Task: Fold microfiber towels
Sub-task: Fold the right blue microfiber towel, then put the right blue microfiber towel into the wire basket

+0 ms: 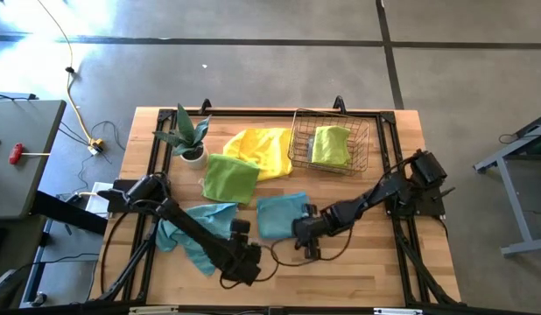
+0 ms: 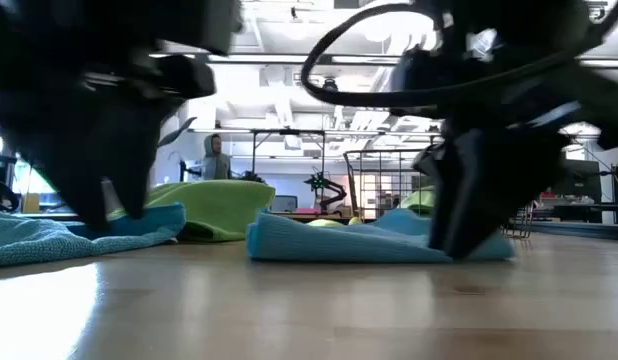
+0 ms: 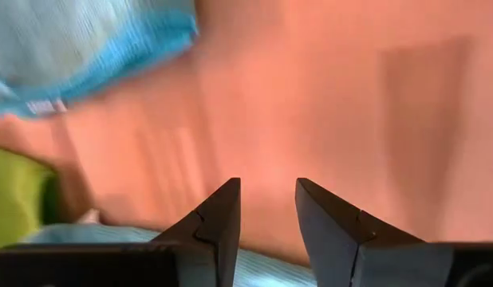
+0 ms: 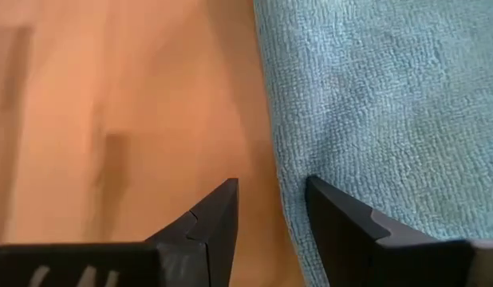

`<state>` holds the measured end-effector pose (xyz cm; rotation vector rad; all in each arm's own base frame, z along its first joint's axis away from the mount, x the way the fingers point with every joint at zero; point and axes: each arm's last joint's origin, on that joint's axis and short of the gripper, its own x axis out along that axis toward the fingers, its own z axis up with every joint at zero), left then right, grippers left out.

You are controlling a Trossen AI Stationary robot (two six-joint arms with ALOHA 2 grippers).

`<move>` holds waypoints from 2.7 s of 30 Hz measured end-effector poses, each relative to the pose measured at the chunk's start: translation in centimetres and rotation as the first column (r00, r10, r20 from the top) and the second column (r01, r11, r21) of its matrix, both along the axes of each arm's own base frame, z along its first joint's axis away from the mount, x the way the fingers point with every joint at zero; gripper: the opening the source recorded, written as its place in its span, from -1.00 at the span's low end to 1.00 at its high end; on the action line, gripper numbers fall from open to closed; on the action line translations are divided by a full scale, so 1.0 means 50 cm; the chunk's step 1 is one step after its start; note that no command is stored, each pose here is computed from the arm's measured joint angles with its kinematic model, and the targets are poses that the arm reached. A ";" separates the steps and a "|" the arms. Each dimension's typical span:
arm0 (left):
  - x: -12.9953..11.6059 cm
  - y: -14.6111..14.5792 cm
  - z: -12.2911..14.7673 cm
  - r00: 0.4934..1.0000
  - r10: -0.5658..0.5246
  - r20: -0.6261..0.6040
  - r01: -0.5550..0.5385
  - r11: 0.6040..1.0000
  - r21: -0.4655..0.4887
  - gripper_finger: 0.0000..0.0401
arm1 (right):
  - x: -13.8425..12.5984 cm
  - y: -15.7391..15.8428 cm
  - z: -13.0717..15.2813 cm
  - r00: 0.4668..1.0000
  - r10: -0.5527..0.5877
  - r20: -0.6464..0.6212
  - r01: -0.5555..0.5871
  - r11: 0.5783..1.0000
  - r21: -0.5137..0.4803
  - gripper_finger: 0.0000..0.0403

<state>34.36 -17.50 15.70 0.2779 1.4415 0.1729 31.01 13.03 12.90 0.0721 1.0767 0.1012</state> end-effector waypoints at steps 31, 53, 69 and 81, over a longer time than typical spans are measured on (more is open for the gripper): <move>0.132 0.157 -0.029 0.916 0.059 0.396 -0.026 0.996 -0.089 -0.45 | -0.101 0.104 -0.012 0.658 -0.729 0.192 0.730 0.679 0.074 -0.31; 0.098 0.089 -0.028 0.896 0.137 0.421 -0.034 0.969 -0.243 -0.45 | -0.080 0.042 0.027 0.788 -0.538 0.299 0.604 0.771 -0.203 -0.31; 0.065 0.228 0.046 0.885 0.162 0.436 0.050 0.898 -0.437 -0.45 | -0.138 0.057 0.111 0.874 -0.404 0.268 0.466 0.855 -0.229 -0.31; 0.045 0.339 -0.028 0.784 0.445 0.433 -0.061 0.749 -0.660 -0.41 | -0.130 0.040 0.112 0.873 -0.402 0.276 0.472 0.839 -0.272 -0.31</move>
